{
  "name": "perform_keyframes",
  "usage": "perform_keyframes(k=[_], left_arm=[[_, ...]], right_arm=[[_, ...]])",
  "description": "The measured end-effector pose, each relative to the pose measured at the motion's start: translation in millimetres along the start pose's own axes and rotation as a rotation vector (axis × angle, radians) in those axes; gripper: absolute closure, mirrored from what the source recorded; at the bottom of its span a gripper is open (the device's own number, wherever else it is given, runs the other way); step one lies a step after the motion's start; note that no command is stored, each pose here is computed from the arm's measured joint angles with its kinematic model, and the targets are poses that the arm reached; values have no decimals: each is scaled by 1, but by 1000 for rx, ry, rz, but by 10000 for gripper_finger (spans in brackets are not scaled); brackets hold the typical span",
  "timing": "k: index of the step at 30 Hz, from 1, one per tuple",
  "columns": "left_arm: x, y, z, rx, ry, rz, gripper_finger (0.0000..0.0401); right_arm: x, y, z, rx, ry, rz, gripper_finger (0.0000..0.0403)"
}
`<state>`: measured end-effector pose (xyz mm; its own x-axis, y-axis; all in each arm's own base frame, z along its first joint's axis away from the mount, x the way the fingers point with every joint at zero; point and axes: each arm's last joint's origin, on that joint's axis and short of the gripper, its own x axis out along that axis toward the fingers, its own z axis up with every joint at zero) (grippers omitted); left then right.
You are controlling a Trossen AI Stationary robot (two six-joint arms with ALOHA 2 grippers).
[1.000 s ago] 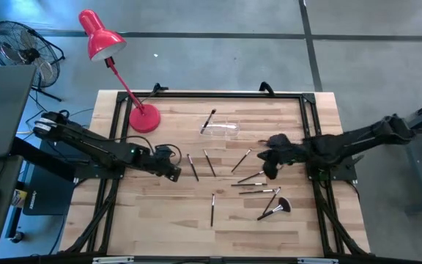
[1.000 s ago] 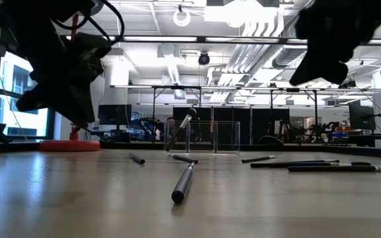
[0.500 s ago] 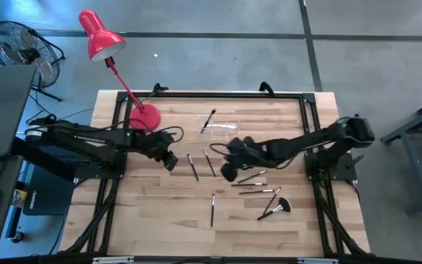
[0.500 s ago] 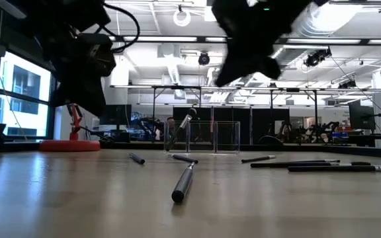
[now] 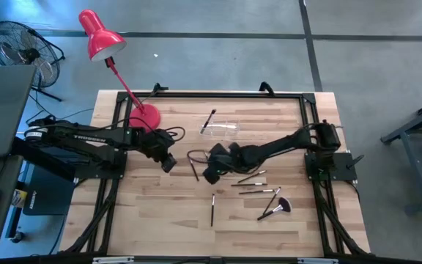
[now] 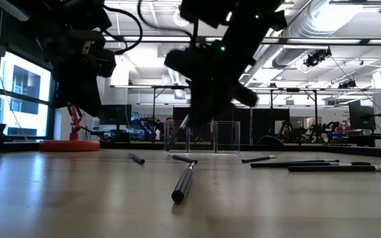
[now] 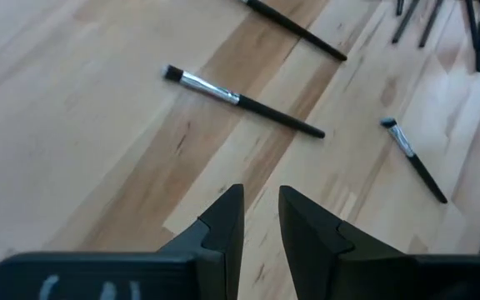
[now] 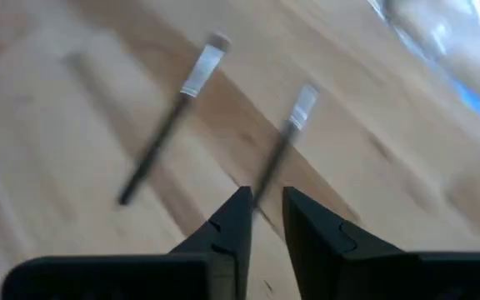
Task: Put items in baskets/containers
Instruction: Put the eyeshadow brush into the transparent organizer
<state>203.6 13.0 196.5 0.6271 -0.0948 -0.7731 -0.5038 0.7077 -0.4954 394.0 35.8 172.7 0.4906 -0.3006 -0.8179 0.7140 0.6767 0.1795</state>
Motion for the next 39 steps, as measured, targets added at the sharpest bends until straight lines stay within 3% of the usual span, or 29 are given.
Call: perform_keyframes(k=[4,10,18,26,35,39], left_arm=[[0,1,-1,2,13,5,325],[0,0,-1,27,20,-4,325],[0,0,-1,59,24,-8,325],[0,0,-1,87,23,-8,325],[0,0,-1,104,22,-6,325],[0,0,-1,105,22,-6,325]], right_arm=[[-4,-19,-1,266,94,-154,307],[-10,-35,-9,360,185,-316,271],[-10,-38,-12,500,197,-355,224],[6,-52,-36,660,277,-361,232],[10,-53,-36,673,257,-328,238],[11,-55,-34,600,283,-316,238]])
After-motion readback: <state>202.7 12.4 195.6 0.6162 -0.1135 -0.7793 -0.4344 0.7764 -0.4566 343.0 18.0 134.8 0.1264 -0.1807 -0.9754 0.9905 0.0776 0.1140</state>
